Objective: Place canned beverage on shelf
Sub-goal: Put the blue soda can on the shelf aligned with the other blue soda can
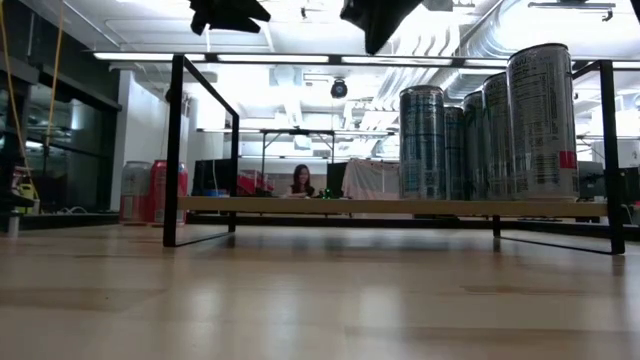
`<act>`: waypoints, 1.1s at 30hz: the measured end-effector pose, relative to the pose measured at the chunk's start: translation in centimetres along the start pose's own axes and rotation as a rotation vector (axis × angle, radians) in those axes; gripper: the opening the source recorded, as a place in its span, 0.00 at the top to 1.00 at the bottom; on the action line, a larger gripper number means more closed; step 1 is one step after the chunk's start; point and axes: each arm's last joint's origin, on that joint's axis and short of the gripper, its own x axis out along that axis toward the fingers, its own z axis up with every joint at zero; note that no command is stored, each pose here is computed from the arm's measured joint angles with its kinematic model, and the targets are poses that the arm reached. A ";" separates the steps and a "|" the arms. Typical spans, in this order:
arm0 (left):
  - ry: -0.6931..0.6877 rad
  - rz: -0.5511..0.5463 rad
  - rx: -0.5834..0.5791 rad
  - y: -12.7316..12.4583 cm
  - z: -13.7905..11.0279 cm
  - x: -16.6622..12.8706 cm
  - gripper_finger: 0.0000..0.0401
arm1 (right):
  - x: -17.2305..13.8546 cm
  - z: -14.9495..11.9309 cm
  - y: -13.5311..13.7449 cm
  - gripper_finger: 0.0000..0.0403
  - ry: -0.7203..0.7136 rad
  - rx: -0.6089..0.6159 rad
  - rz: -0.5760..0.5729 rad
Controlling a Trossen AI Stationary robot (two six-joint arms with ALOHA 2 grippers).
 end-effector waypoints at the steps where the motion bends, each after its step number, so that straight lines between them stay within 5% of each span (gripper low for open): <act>1: 0.000 0.000 0.000 0.0 0.0 0.0 0.63 | 0.2 -0.1 -0.2 0.94 0.013 -0.011 0.002; 14: 0.000 0.000 -0.003 0.0 0.0 0.0 0.63 | 4.5 0.0 -0.9 1.00 0.190 -0.131 0.019; 33: 0.001 0.000 -0.002 0.0 0.0 0.0 0.63 | 5.0 -2.2 -2.2 1.00 0.416 -0.066 0.055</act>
